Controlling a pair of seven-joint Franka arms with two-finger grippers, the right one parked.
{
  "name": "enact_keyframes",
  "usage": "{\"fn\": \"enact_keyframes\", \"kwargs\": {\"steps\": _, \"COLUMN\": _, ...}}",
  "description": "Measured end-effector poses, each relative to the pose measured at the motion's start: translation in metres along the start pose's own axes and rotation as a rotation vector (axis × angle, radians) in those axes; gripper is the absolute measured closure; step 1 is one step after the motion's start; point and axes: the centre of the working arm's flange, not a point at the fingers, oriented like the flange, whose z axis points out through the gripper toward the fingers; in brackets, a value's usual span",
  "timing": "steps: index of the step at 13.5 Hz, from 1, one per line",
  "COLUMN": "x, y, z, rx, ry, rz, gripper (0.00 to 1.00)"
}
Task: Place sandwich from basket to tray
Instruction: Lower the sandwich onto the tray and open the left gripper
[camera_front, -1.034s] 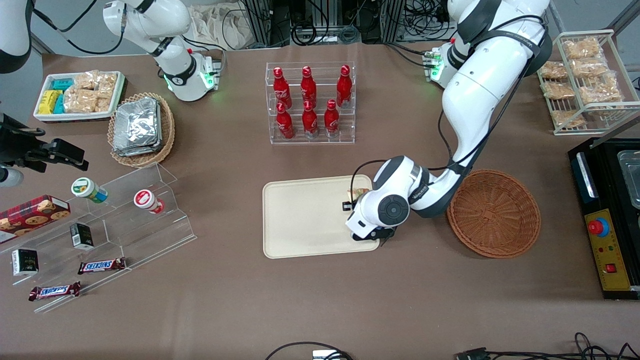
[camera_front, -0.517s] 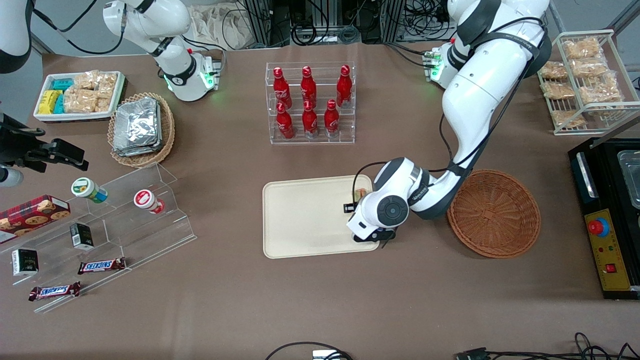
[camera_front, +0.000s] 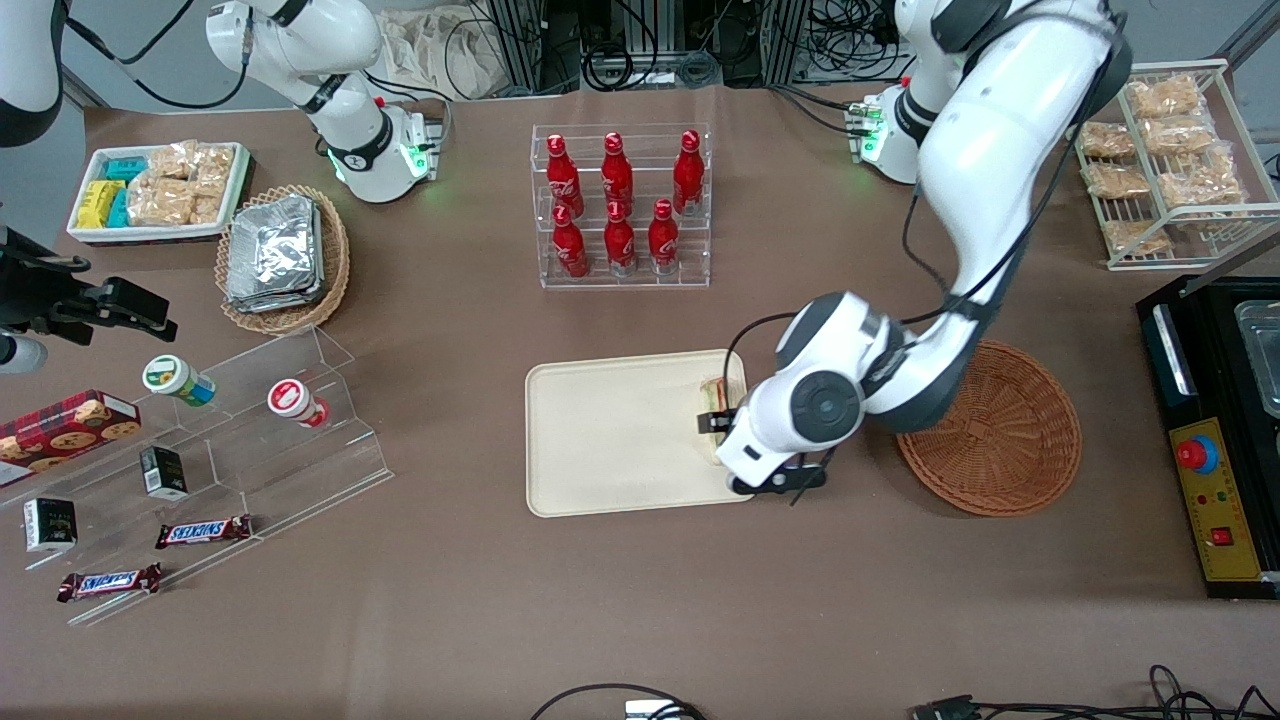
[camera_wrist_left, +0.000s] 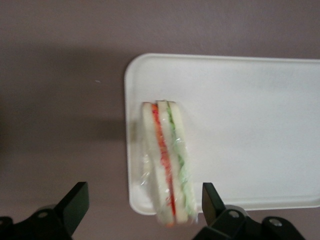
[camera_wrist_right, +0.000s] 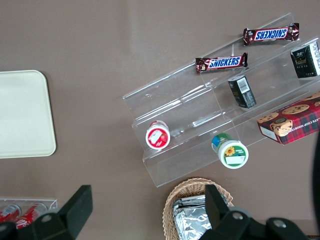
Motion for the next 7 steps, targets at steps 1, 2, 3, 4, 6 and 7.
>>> {"fn": "enact_keyframes", "kwargs": {"steps": 1, "x": -0.002, "y": -0.019, "z": -0.033, "rx": 0.018, "ry": 0.007, "rz": -0.011, "gripper": 0.0}}
{"fn": "enact_keyframes", "kwargs": {"steps": 2, "x": -0.007, "y": -0.039, "z": -0.066, "rx": 0.042, "ry": 0.007, "rz": -0.01, "gripper": 0.0}}
{"fn": "enact_keyframes", "kwargs": {"steps": 3, "x": -0.015, "y": -0.058, "z": -0.097, "rx": 0.068, "ry": 0.003, "rz": 0.003, "gripper": 0.0}}
{"fn": "enact_keyframes", "kwargs": {"steps": 4, "x": -0.024, "y": -0.078, "z": -0.127, "rx": 0.093, "ry": -0.006, "rz": 0.018, "gripper": 0.0}}
{"fn": "enact_keyframes", "kwargs": {"steps": 6, "x": -0.045, "y": -0.118, "z": -0.187, "rx": 0.132, "ry": -0.023, "rz": 0.041, "gripper": 0.0}}
{"fn": "enact_keyframes", "kwargs": {"steps": 7, "x": -0.053, "y": -0.136, "z": -0.211, "rx": 0.145, "ry": -0.032, "rz": 0.037, "gripper": 0.0}}
